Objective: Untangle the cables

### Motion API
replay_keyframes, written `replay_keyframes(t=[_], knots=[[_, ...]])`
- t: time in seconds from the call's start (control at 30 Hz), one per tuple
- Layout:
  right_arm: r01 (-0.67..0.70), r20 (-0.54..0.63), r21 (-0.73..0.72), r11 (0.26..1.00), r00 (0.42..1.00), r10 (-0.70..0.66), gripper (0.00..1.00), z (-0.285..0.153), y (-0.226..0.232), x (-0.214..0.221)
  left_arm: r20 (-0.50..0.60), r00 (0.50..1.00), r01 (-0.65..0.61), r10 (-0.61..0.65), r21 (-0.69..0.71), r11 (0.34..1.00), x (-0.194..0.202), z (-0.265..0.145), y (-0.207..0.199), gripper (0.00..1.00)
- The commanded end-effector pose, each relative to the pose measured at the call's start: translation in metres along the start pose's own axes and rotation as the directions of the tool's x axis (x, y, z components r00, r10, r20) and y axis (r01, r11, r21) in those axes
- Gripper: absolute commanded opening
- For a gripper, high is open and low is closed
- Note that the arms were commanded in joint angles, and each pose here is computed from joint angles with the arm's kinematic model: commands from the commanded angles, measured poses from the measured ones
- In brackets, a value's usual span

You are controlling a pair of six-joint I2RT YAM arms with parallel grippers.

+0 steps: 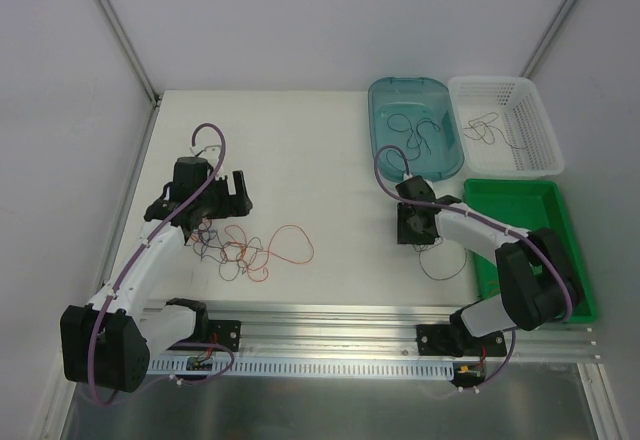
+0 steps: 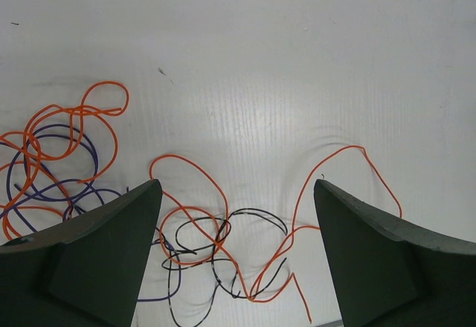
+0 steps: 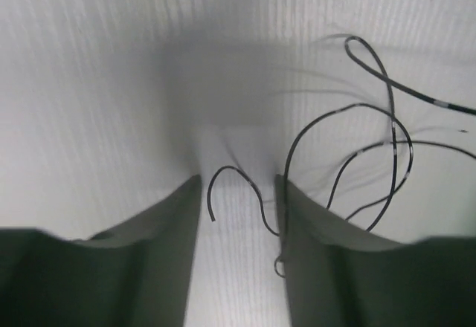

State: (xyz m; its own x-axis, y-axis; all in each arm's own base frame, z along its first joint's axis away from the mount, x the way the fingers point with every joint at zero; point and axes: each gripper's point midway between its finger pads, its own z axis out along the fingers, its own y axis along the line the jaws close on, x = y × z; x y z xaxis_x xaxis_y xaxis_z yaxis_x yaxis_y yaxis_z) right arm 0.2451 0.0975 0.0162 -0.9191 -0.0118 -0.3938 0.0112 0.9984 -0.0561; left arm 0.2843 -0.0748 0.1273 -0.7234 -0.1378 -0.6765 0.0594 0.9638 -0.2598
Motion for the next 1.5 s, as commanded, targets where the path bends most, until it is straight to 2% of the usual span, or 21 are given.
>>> replay_keyframes(t=[0.0, 0.07, 0.1, 0.17, 0.37, 0.5, 0.57, 0.6, 0.67, 0.77, 0.87, 0.93, 0.97, 1.03, 1.17, 1.2, 1.3, 1.33, 1.4, 1.43, 1.47], knots=[[0.002, 0.006, -0.004, 1.0, 1.0, -0.002, 0.42, 0.006, 0.002, -0.006, 0.019, 1.0, -0.016, 0.015, 0.03, 0.999, -0.004, 0.0, -0.004, 0.84], [0.015, 0.0, 0.0, 1.0, 1.0, -0.015, 0.23, 0.007, 0.002, -0.005, 0.021, 1.0, -0.017, 0.016, 0.031, 0.999, -0.005, 0.0, -0.004, 0.84], [0.015, -0.001, -0.001, 1.0, 1.0, -0.015, 0.08, 0.007, 0.002, -0.005, 0.019, 1.0, -0.018, 0.017, 0.03, 0.999, -0.004, 0.0, -0.004, 0.84], [0.021, 0.002, -0.009, 1.0, 1.0, -0.021, 0.01, 0.005, 0.002, -0.006, 0.017, 1.0, -0.017, 0.017, 0.032, 0.999, -0.004, 0.0, -0.004, 0.84], [0.025, 0.067, -0.09, 0.996, 0.998, -0.019, 0.01, -0.029, 0.013, -0.026, 0.013, 1.0, -0.019, 0.018, 0.038, 0.999, -0.003, 0.0, -0.005, 0.83], [0.043, 0.159, -0.126, 0.991, 0.987, -0.023, 0.01, -0.082, 0.012, -0.054, 0.011, 1.0, -0.018, 0.018, 0.04, 0.999, -0.003, 0.001, -0.006, 0.84], [0.047, 0.263, -0.144, 0.988, 0.965, -0.008, 0.01, -0.122, 0.011, -0.085, 0.01, 1.0, -0.015, 0.015, 0.043, 0.999, -0.003, 0.001, -0.006, 0.83], [0.066, 0.276, -0.132, 0.989, 0.961, -0.028, 0.01, -0.135, 0.006, -0.089, 0.011, 1.0, -0.016, 0.015, 0.045, 0.999, -0.003, 0.0, -0.007, 0.83], [0.055, 0.38, -0.121, 0.991, 0.925, -0.005, 0.01, -0.176, -0.002, -0.119, 0.013, 1.0, -0.015, 0.014, 0.045, 0.999, -0.003, 0.0, -0.006, 0.83], [0.035, 0.453, -0.046, 0.998, 0.891, -0.01, 0.01, -0.209, -0.027, -0.143, 0.015, 1.0, -0.016, 0.016, 0.046, 0.999, -0.003, -0.001, -0.007, 0.83], [-0.039, 0.567, 0.015, 0.999, 0.823, 0.024, 0.01, -0.245, -0.059, -0.183, 0.016, 1.0, -0.018, 0.017, 0.05, 0.999, -0.004, -0.001, -0.008, 0.84], [-0.08, 0.638, -0.004, 0.997, 0.767, 0.064, 0.01, -0.262, -0.07, -0.211, 0.018, 1.0, -0.016, 0.015, 0.049, 0.999, -0.004, -0.001, -0.007, 0.84], [-0.13, 0.641, 0.008, 0.991, 0.762, 0.095, 0.01, -0.256, -0.087, -0.224, 0.019, 1.0, -0.019, 0.018, 0.05, 0.999, -0.004, -0.002, -0.008, 0.84], [-0.177, 0.694, -0.015, 0.984, 0.707, 0.138, 0.01, -0.261, -0.1, -0.251, 0.025, 0.999, -0.023, 0.021, 0.048, 0.999, -0.005, -0.003, -0.007, 0.85], [-0.301, 0.719, 0.001, 0.954, 0.663, 0.208, 0.01, -0.23, -0.149, -0.296, 0.031, 0.999, -0.024, 0.023, 0.035, 0.999, -0.004, -0.004, -0.005, 0.86], [-0.301, 0.704, 0.004, 0.953, 0.678, 0.212, 0.01, -0.206, -0.148, -0.309, 0.033, 0.999, -0.024, 0.023, 0.024, 0.999, -0.004, -0.004, -0.003, 0.88], [-0.388, 0.699, 0.0, 0.921, 0.659, 0.278, 0.01, -0.181, -0.185, -0.335, 0.043, 0.999, -0.024, 0.024, 0.008, 1.0, -0.005, -0.005, 0.0, 0.91], [-0.393, 0.664, 0.008, 0.92, 0.69, 0.289, 0.01, -0.149, -0.191, -0.341, 0.045, 0.999, -0.024, 0.024, 0.002, 1.0, -0.004, -0.005, 0.001, 0.92], [-0.408, 0.671, 0.013, 0.913, 0.681, 0.294, 0.01, -0.133, -0.207, -0.359, 0.047, 0.999, -0.025, 0.025, -0.007, 1.0, -0.004, -0.005, 0.003, 0.94], [-0.401, 0.631, 0.032, 0.916, 0.719, 0.293, 0.01, -0.099, -0.213, -0.361, 0.047, 0.999, -0.022, 0.023, -0.014, 1.0, -0.004, -0.005, 0.005, 0.94], [-0.394, 0.654, 0.03, 0.919, 0.702, 0.28, 0.01, -0.106, -0.217, -0.376, 0.04, 0.999, -0.023, 0.024, -0.018, 1.0, -0.003, -0.004, 0.005, 0.94]])
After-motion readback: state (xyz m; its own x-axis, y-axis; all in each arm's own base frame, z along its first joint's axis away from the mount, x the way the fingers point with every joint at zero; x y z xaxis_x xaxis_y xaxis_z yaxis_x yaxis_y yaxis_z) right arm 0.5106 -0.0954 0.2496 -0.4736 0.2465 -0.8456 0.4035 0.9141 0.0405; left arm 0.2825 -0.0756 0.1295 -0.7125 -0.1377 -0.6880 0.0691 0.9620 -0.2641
